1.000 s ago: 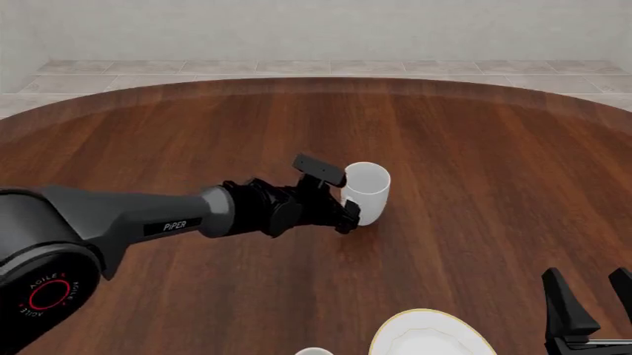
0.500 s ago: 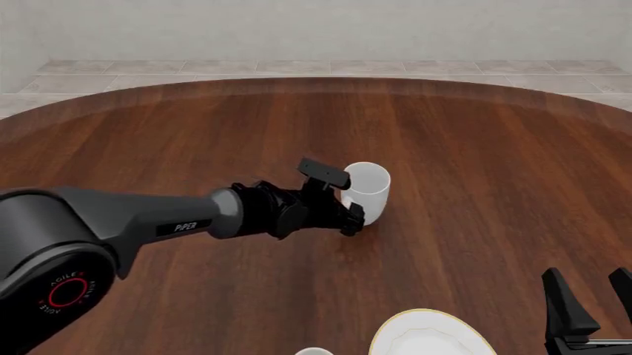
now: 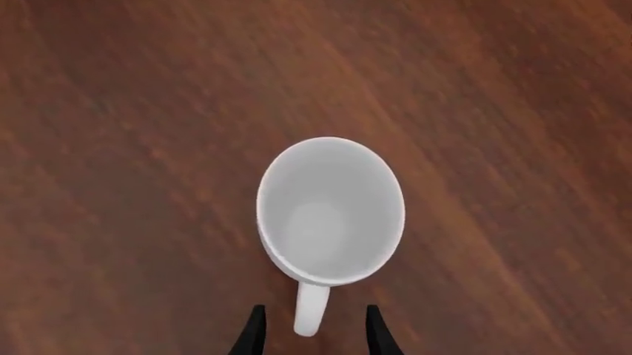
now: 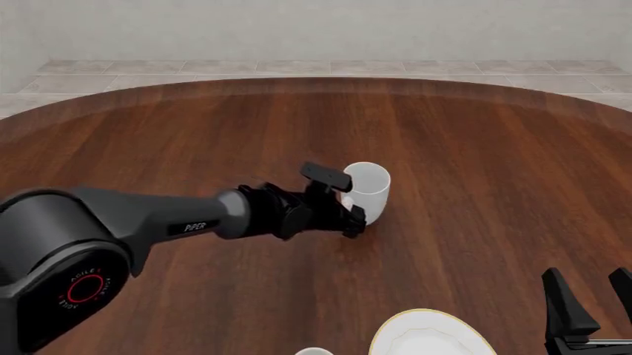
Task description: Put the white mug on the plate.
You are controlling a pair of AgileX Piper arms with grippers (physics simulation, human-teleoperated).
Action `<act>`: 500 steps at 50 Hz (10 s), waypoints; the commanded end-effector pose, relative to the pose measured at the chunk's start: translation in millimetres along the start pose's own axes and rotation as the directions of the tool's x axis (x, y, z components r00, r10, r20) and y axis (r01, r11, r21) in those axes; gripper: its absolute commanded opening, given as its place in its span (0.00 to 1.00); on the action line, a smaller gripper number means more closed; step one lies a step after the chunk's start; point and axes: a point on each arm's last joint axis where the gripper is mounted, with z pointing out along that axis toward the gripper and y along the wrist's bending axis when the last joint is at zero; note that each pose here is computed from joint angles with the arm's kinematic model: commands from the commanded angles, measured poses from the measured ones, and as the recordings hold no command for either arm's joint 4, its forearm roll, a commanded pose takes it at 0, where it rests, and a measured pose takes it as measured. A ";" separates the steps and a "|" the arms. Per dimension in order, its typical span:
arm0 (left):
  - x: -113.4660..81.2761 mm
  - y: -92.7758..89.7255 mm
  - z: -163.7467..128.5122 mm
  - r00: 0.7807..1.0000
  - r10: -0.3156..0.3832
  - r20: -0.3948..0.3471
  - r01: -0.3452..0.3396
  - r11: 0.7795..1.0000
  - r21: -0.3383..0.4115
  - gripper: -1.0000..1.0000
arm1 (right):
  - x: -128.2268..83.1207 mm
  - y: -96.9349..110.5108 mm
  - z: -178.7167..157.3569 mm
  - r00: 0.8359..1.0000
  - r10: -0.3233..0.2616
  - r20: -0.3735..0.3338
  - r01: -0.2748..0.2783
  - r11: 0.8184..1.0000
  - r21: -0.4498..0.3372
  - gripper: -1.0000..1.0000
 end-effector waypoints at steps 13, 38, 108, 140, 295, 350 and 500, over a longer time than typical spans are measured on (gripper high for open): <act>6.1 -13.7 6.7 0.999 -0.041 -0.023 0.041 0.999 0.020 1.00 | 0.1 0.0 0.2 1.000 -0.001 0.000 0.001 1.000 0.000 1.00; 0.7 -9.5 0.7 1.000 0.021 0.000 -0.021 1.000 0.016 0.00 | 0.1 0.0 0.2 1.000 -0.001 0.000 0.001 1.000 0.000 1.00; 11.4 -70.5 -138.4 0.988 0.141 0.068 -0.150 0.975 0.163 0.00 | 0.1 0.0 0.2 1.000 -0.001 0.000 0.001 1.000 0.000 1.00; 22.2 -113.0 -153.7 0.977 0.199 0.075 -0.212 0.942 0.262 0.00 | 0.1 0.0 0.2 1.000 -0.001 0.000 0.001 1.000 0.000 1.00; 83.7 -170.0 -183.9 0.923 0.380 0.057 -0.366 0.827 0.426 0.00 | 0.1 0.0 0.2 1.000 -0.001 0.000 0.001 1.000 0.000 1.00; 101.7 -180.2 -161.4 0.917 0.397 0.025 -0.367 0.822 0.436 0.00 | 0.1 0.0 0.2 1.000 -0.001 0.000 0.001 1.000 0.000 1.00; 48.2 -74.0 -323.0 0.924 0.259 0.281 -0.345 0.881 0.323 1.00 | 0.1 0.0 0.2 1.000 -0.001 0.000 0.001 1.000 0.000 1.00</act>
